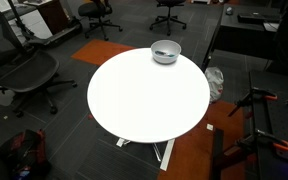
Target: Remove the green marker from the grey bowl
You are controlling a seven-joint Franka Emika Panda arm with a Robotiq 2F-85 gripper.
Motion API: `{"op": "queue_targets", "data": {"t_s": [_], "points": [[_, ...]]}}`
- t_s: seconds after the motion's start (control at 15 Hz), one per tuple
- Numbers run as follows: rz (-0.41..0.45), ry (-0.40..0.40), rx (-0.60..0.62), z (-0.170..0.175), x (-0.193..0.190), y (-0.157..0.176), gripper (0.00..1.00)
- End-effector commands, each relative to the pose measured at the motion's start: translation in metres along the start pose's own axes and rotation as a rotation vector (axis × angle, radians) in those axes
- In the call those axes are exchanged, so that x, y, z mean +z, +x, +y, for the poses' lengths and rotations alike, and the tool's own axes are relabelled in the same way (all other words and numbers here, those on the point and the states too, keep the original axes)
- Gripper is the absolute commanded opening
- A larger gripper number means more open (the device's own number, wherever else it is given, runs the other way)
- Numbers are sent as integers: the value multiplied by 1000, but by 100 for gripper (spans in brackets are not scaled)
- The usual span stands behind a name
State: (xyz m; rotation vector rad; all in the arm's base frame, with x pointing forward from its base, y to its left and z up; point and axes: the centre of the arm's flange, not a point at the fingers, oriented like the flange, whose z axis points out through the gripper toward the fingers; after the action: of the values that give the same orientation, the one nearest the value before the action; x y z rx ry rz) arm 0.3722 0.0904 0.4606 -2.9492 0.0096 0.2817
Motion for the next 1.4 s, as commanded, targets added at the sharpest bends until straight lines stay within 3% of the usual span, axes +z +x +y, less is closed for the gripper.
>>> {"op": "queue_targets", "data": {"t_s": [0.0, 0.53, 1.33], "points": [[54, -4, 18, 28, -20, 26, 100], [206, -71, 63, 102, -49, 83, 100], [326, -96, 111, 203, -30, 153, 100]]}}
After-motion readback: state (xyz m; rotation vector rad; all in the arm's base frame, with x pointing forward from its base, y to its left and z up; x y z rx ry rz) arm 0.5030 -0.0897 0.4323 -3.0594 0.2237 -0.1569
